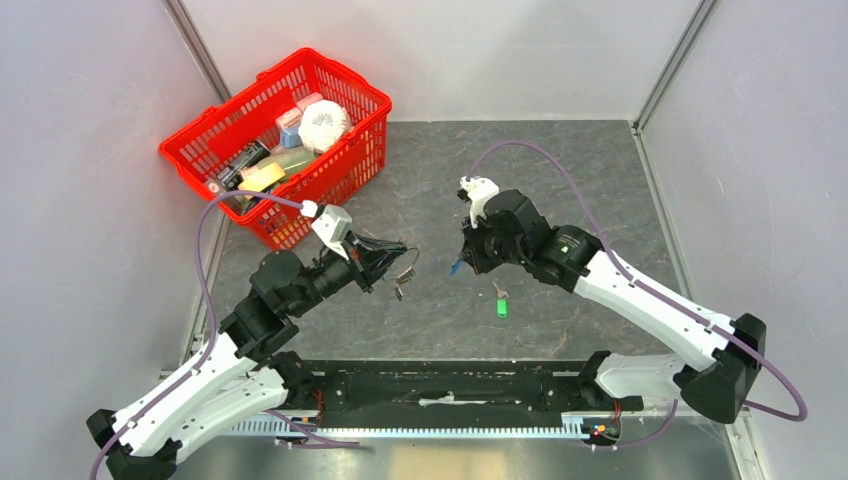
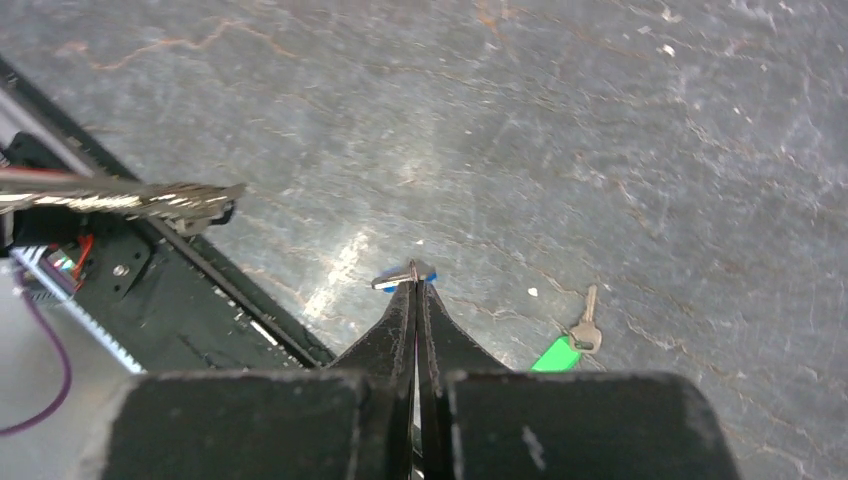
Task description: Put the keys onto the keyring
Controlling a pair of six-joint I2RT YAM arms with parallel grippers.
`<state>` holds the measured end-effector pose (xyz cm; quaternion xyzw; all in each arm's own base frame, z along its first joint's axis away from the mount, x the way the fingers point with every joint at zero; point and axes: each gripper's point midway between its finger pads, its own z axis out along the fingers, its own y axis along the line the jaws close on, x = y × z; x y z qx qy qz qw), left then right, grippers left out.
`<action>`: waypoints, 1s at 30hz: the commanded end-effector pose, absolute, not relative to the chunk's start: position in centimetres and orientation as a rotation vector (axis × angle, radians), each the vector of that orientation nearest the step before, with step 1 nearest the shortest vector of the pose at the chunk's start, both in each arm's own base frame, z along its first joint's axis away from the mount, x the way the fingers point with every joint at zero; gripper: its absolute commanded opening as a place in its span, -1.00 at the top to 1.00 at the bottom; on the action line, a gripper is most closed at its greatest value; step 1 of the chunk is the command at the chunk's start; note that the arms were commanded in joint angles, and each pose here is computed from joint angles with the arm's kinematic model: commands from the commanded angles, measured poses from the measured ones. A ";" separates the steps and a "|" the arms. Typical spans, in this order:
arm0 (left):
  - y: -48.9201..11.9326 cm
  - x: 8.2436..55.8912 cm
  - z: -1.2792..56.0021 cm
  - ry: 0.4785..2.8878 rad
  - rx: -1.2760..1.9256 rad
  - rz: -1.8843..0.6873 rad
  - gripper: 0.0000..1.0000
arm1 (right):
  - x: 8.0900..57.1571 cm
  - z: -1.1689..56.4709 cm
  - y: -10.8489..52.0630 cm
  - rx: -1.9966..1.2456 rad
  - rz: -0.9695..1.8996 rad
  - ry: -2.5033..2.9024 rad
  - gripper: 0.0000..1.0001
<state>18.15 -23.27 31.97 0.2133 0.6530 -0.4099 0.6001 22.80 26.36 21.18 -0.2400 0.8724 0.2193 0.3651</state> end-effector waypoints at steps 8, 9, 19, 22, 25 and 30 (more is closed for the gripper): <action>-23.6 16.4 35.4 1.393 0.556 -1.029 0.95 | 18.8 29.9 29.4 -0.936 0.753 1.904 1.00; -23.6 16.2 35.5 1.382 0.565 -1.034 0.95 | 18.4 30.7 29.5 -0.952 0.776 1.872 1.00; -24.4 13.1 36.9 1.232 0.709 -1.140 0.96 | 14.2 36.6 30.1 -1.089 0.928 1.623 1.00; -24.6 12.4 37.2 1.204 0.743 -1.167 0.95 | 13.7 37.5 30.1 -1.115 0.937 1.573 1.00; -24.7 11.9 37.2 1.188 0.764 -1.186 0.95 | 13.1 38.5 30.1 -1.123 0.960 1.531 1.00; -24.7 11.7 37.4 1.181 0.771 -1.191 0.95 | 12.1 40.2 30.3 -1.138 1.021 1.467 1.00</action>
